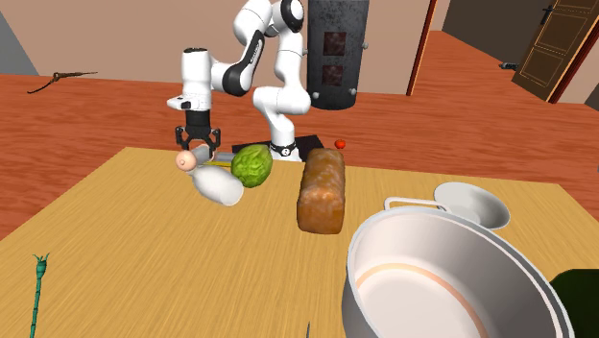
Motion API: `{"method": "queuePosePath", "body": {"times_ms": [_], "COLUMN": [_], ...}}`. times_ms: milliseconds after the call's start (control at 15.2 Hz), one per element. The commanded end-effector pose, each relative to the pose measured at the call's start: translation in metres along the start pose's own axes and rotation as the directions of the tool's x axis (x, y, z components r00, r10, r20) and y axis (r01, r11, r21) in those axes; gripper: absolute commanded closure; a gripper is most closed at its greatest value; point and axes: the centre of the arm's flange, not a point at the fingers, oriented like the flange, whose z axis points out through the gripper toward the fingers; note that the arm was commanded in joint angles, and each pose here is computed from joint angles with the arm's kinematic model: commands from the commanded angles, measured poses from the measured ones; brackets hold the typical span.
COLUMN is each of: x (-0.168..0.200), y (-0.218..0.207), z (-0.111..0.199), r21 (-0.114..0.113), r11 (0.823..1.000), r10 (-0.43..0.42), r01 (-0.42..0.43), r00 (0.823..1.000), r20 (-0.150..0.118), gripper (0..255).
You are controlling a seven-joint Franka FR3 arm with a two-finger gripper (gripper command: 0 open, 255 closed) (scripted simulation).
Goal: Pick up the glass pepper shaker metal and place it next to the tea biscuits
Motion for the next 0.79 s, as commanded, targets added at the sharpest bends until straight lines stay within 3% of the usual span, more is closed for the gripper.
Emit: {"method": "queuePosePath", "body": {"times_ms": [0, 726], "x": [0.002, 0.017], "y": [0.001, 0.009], "z": [-0.007, -0.063], "r21": [0.000, 0.000], "r11": [1.000, 1.000], "r10": [0.000, 0.000], "r01": [0.000, 0.000], "r00": [1.000, 1.000], "r20": [0.000, 0.000], "gripper": [255, 255]}}
